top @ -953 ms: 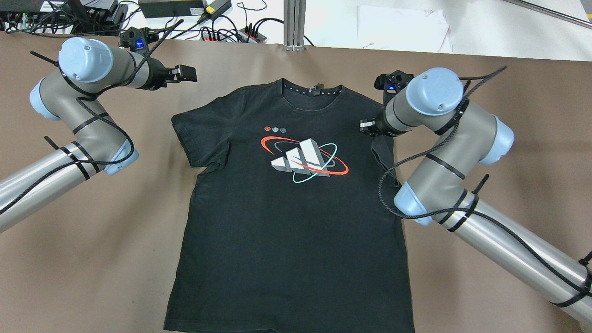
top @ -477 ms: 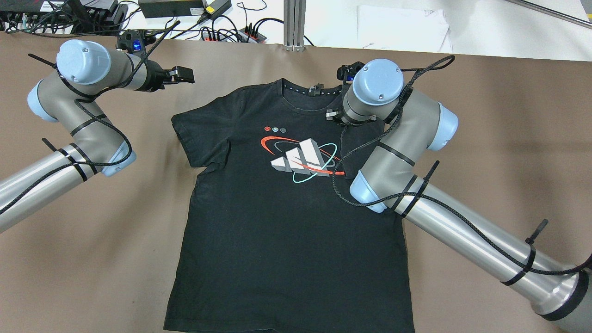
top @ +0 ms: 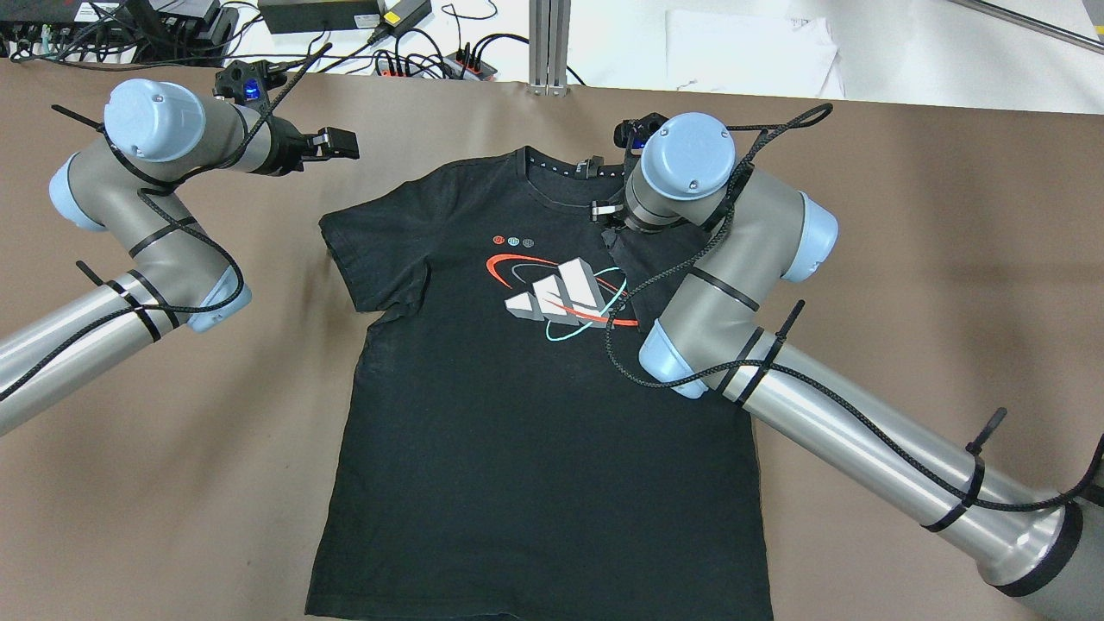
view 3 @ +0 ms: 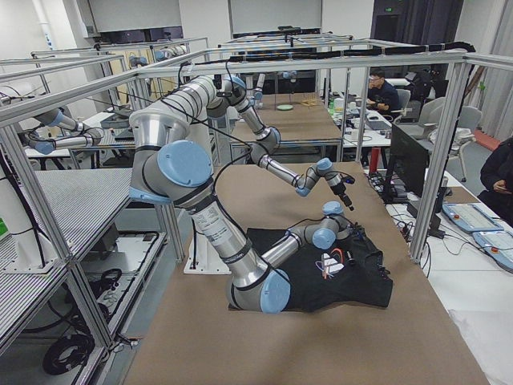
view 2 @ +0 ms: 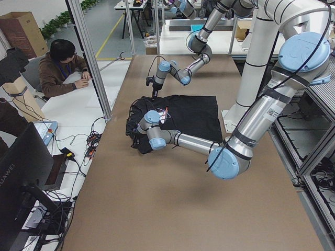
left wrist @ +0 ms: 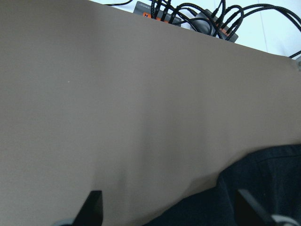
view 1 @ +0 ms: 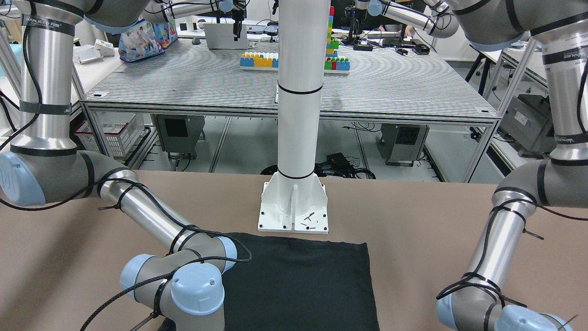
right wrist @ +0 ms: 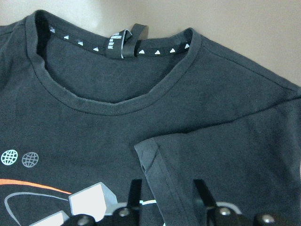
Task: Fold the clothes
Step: 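Lower the left gripper onto the sleeve nearest it and grasp it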
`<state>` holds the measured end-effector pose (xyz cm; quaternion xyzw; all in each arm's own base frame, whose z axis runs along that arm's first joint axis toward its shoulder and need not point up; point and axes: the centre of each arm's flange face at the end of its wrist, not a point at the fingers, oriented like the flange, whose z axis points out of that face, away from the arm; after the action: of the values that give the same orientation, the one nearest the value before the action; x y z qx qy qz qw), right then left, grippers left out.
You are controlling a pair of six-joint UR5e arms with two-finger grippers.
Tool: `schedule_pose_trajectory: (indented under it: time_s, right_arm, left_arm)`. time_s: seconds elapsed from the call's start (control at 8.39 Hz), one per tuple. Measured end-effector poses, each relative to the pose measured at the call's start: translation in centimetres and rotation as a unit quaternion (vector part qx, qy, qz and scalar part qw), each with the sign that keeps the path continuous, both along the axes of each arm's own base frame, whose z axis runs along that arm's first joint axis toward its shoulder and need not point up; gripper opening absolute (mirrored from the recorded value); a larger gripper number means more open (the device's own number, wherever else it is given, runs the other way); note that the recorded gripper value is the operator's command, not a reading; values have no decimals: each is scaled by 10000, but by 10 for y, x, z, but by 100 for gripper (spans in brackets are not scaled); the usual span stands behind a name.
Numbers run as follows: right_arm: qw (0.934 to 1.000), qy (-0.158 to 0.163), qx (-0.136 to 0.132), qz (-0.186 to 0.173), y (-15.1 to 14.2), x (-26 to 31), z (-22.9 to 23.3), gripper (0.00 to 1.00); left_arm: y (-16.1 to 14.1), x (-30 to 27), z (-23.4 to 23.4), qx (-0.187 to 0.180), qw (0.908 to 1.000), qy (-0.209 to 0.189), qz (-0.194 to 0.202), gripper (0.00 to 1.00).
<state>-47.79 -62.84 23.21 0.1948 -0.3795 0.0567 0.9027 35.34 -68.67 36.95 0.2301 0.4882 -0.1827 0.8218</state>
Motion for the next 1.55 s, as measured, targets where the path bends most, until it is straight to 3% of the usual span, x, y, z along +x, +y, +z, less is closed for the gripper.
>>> schedule_pose_trajectory:
  time_s: [0.6,1.19,1.55]
  right_arm:
    - [9994,-262,217,-33,13,14,-36,94]
    - [9993,-303,201,-6,16,14,-36,94]
    - [9994,-317,166,20,17,14,-35,94]
  left_arm:
    - [14,25,-6,97,9997,-8,210,100]
    - [21,28,20,486,9962,-590,413,100]
    - [37,59,26,593,9940,-785,473,100]
